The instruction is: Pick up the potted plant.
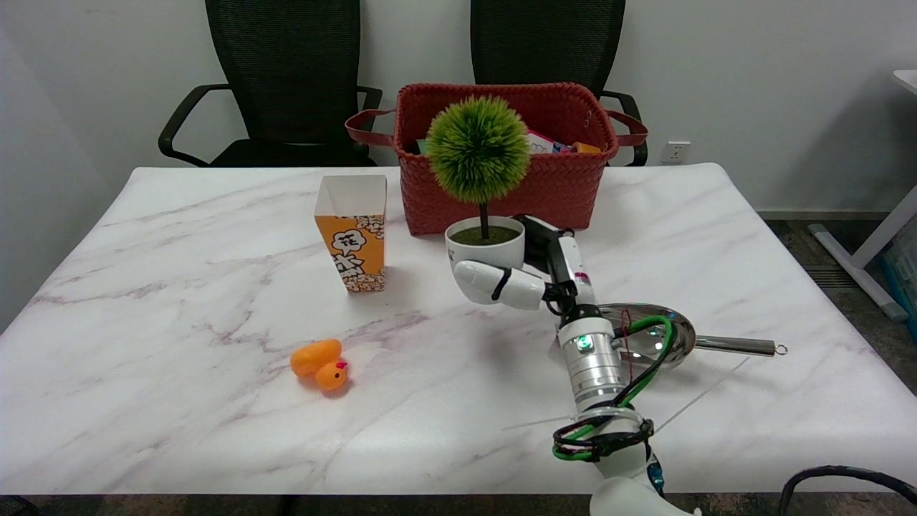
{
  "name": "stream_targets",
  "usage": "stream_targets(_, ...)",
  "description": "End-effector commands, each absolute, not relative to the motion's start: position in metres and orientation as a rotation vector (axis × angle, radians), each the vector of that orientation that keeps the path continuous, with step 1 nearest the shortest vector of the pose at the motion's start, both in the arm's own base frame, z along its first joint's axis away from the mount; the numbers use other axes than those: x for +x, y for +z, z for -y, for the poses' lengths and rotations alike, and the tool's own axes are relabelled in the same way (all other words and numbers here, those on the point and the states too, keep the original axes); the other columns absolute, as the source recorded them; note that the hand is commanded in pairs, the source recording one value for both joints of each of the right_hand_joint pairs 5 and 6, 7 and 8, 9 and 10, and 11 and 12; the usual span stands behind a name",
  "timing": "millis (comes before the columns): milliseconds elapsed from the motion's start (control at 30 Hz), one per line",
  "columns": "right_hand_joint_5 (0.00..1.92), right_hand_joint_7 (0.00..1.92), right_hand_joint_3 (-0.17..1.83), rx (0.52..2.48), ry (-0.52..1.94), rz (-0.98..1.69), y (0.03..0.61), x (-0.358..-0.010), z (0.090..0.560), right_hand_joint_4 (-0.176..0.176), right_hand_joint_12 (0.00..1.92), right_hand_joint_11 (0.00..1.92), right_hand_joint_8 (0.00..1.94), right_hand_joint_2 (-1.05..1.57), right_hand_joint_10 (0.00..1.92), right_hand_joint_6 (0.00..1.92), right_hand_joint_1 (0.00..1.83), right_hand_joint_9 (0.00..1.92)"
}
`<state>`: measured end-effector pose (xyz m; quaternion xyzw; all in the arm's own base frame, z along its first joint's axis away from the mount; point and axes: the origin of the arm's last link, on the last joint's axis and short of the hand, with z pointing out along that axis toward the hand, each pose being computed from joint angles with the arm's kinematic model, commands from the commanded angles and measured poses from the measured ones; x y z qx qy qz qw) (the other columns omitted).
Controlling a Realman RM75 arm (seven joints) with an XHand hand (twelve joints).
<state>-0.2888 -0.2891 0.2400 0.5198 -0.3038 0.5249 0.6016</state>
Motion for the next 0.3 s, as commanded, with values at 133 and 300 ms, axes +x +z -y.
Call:
stream_targets(133, 0.91, 1.32, 0.16, 1.253, 1.269, 0.526, 0.269, -0.255, 0.316, 0.0, 0.75, 0.75, 1.32, 0.51, 1.11, 0.91, 1.17, 1.11)
stream_targets(300, 0.92, 1.32, 0.15, 1.278, 1.28, 0.466, 0.28, -0.241, 0.33, 0.0, 0.74, 0.74, 1.32, 0.5, 1.11, 0.92, 1.17, 1.11)
